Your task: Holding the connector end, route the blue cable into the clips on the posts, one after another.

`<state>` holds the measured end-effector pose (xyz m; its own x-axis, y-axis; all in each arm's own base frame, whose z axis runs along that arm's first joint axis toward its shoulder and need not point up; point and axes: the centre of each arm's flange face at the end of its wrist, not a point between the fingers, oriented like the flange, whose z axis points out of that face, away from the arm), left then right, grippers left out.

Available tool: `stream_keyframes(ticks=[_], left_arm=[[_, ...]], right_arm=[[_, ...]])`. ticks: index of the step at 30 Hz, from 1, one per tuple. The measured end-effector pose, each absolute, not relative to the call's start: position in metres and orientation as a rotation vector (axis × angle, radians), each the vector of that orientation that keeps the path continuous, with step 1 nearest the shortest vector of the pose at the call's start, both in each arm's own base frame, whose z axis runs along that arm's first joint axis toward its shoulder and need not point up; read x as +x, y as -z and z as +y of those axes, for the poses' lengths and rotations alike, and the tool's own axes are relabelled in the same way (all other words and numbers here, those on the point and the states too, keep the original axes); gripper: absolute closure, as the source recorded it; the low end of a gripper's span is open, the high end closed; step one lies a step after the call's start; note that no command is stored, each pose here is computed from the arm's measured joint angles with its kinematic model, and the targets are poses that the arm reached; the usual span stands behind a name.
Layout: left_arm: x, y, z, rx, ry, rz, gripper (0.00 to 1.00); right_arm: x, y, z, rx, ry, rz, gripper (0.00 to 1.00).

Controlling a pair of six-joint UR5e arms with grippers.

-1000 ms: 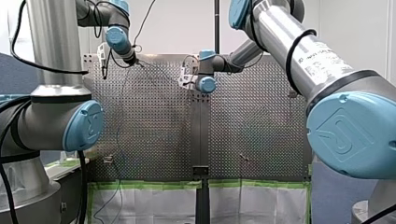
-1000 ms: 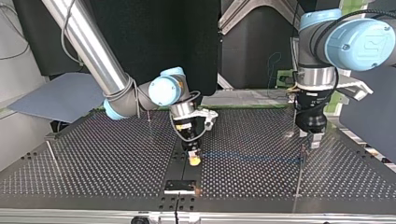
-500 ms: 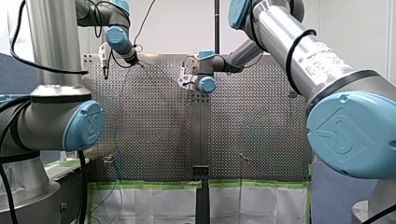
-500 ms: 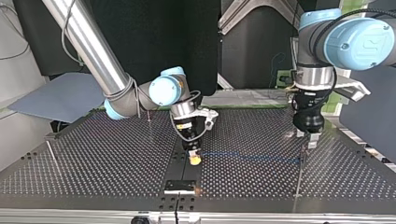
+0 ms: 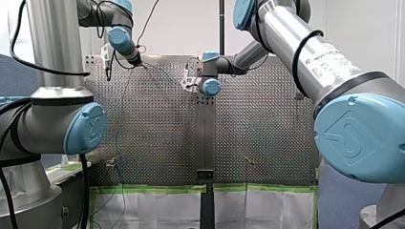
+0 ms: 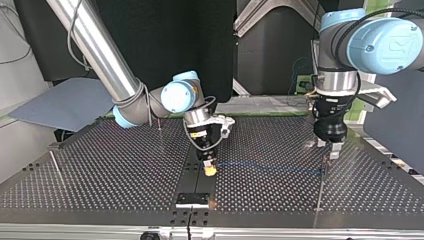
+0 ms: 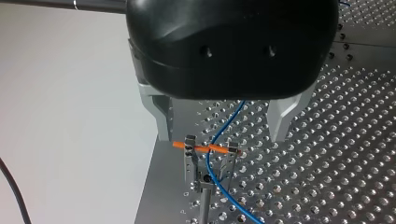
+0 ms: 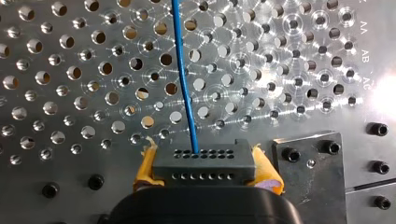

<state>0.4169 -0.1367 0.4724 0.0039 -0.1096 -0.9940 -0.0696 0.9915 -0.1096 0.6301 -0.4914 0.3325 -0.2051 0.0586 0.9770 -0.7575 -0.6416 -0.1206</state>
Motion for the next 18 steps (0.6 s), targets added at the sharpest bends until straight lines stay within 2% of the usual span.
stream_keyframes(ticks=[18], left_arm=[[0.4217, -0.4681, -0.1391, -0.112, 0.057, 1.576, 0.00]], right_arm=[[0.6326, -0.3308, -0.4887, 1.507, -1.902, -0.829, 1.00]])
